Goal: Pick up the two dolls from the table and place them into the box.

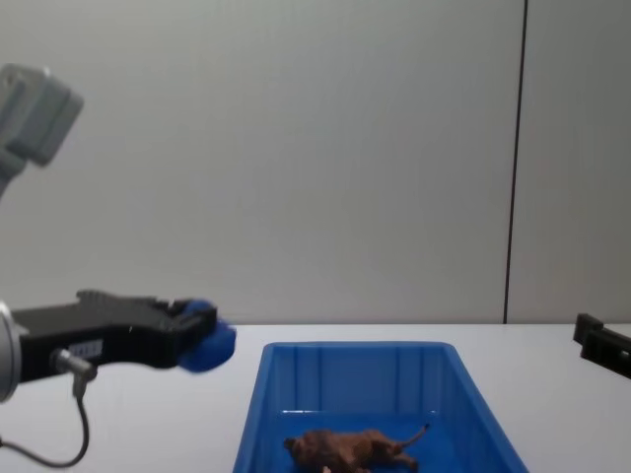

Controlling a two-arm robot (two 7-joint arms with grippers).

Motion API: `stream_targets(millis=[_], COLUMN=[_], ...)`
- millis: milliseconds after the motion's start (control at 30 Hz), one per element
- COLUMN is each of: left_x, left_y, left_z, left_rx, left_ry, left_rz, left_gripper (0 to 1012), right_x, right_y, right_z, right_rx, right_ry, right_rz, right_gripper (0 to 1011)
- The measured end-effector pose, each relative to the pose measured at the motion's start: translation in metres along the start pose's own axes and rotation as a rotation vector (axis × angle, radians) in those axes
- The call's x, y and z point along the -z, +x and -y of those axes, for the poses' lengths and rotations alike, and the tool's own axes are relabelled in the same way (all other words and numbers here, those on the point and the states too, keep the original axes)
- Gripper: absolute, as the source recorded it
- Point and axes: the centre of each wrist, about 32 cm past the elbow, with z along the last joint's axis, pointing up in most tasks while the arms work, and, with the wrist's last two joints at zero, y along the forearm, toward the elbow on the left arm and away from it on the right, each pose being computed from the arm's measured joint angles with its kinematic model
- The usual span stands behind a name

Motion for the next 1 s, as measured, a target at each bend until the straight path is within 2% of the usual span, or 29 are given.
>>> stream_targets(millis=[167, 200, 300, 500, 600, 633, 700, 733, 800, 833, 900, 933, 1000], left_x=[-0.0065, -0.0065, -0.0095, -0.0115, -0.0114, -0.0114, -0.0112, -0.0111, -0.0109, -0.0107, -0.0105, -0.0103, -0.0101], left_y=[0.0007, 0.0007, 0.0010, 0.0013, 0.0003, 0.0003, -0.0005, -0.0008, -0.0015, -0.0022, -0.0029, -0.0035, -0.0040], left_z=[0.0026, 0.0026, 0.0050, 0.0101, 0.0143, 0.0143, 0.0177, 0.0183, 0.0198, 0.0212, 0.0225, 0.0236, 0.0246], left_rx=[0.056, 0.056, 0.103, 0.174, 0.226, 0.226, 0.257, 0.264, 0.276, 0.287, 0.296, 0.304, 0.312], left_ry=[-0.055, -0.055, -0.092, -0.134, -0.157, -0.157, -0.169, -0.172, -0.176, -0.181, -0.184, -0.186, -0.189], left_rz=[-0.007, -0.007, -0.017, -0.032, -0.042, -0.042, -0.048, -0.049, -0.051, -0.052, -0.053, -0.054, -0.055], left_gripper=[108, 108, 93, 85, 94, 121, 208, 208, 269, 327, 359, 415, 464], right_x=[0.000, 0.000, 0.000, 0.000, 0.000, 0.000, 0.000, 0.000, 0.000, 0.000, 0.000, 0.000, 0.000], right_y=[0.000, 0.000, 0.000, 0.000, 0.000, 0.000, 0.000, 0.000, 0.000, 0.000, 0.000, 0.000, 0.000], right_z=[0.000, 0.000, 0.000, 0.000, 0.000, 0.000, 0.000, 0.000, 0.000, 0.000, 0.000, 0.000, 0.000], right_rx=[0.000, 0.000, 0.000, 0.000, 0.000, 0.000, 0.000, 0.000, 0.000, 0.000, 0.000, 0.000, 0.000], right_ry=[0.000, 0.000, 0.000, 0.000, 0.000, 0.000, 0.000, 0.000, 0.000, 0.000, 0.000, 0.000, 0.000], right_rz=[0.000, 0.000, 0.000, 0.000, 0.000, 0.000, 0.000, 0.000, 0.000, 0.000, 0.000, 0.000, 0.000], right_gripper=[1001, 1001, 1001, 1001, 1001, 1001, 1001, 1001, 1001, 1001, 1001, 1001, 1001])
